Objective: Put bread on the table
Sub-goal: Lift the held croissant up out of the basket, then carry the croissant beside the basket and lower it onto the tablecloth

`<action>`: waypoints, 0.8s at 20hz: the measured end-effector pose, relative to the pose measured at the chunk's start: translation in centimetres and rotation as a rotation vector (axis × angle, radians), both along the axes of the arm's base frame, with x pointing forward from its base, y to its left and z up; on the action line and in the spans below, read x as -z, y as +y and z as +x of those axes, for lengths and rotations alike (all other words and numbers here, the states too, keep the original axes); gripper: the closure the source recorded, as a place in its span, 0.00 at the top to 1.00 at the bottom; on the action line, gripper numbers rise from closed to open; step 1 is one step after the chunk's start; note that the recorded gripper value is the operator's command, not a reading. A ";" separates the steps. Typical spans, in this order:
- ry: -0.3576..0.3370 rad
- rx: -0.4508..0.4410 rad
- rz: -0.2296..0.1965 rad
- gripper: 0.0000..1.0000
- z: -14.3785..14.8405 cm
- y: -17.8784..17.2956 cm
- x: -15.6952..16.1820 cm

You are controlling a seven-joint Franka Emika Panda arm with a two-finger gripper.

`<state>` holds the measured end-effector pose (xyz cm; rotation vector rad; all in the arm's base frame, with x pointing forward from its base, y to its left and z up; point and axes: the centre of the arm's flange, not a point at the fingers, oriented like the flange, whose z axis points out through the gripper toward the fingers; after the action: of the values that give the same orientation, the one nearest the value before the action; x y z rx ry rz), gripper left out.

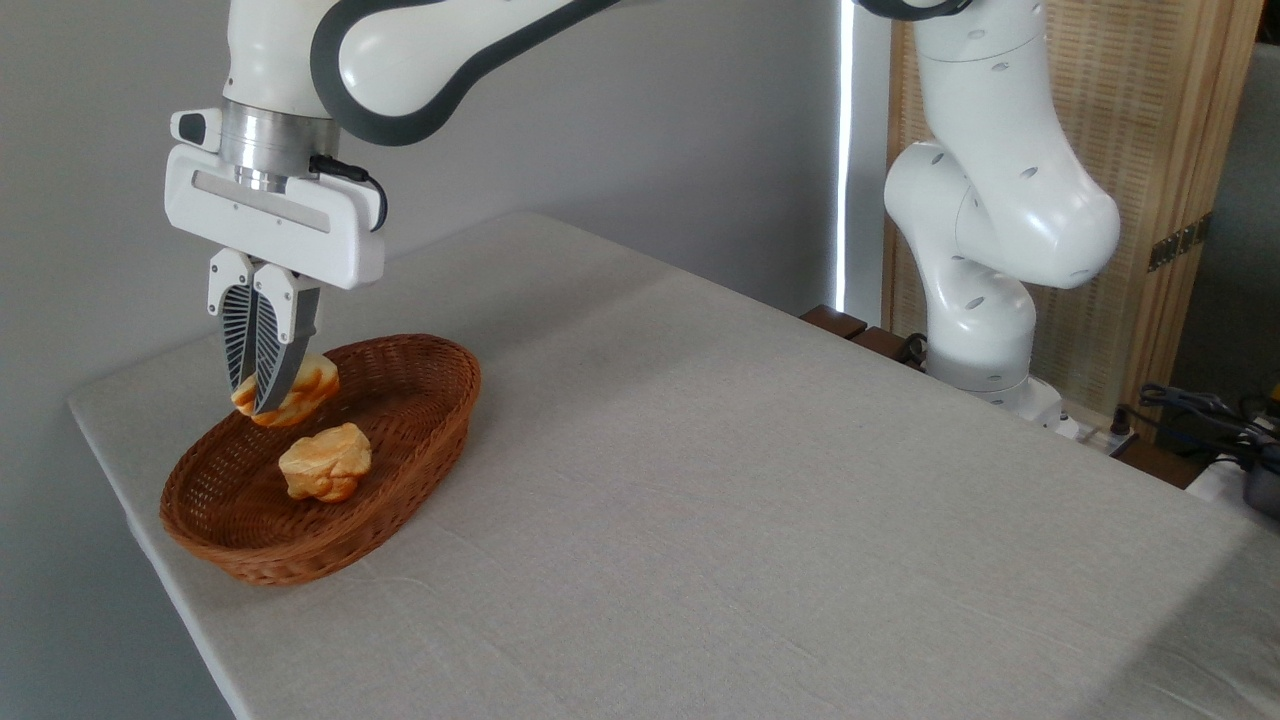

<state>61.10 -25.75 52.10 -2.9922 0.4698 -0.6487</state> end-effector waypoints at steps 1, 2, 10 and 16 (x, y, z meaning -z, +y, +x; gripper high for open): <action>0.003 -0.009 -0.001 0.13 0.0 0.4 -0.3; 0.007 -0.012 0.006 0.13 -0.1 0.8 -0.6; 0.146 0.157 0.093 0.15 -1.1 6.0 -2.1; 0.265 0.339 0.113 0.15 -1.1 12.5 -0.8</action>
<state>59.98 -13.24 52.92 -2.9238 1.0074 -0.2256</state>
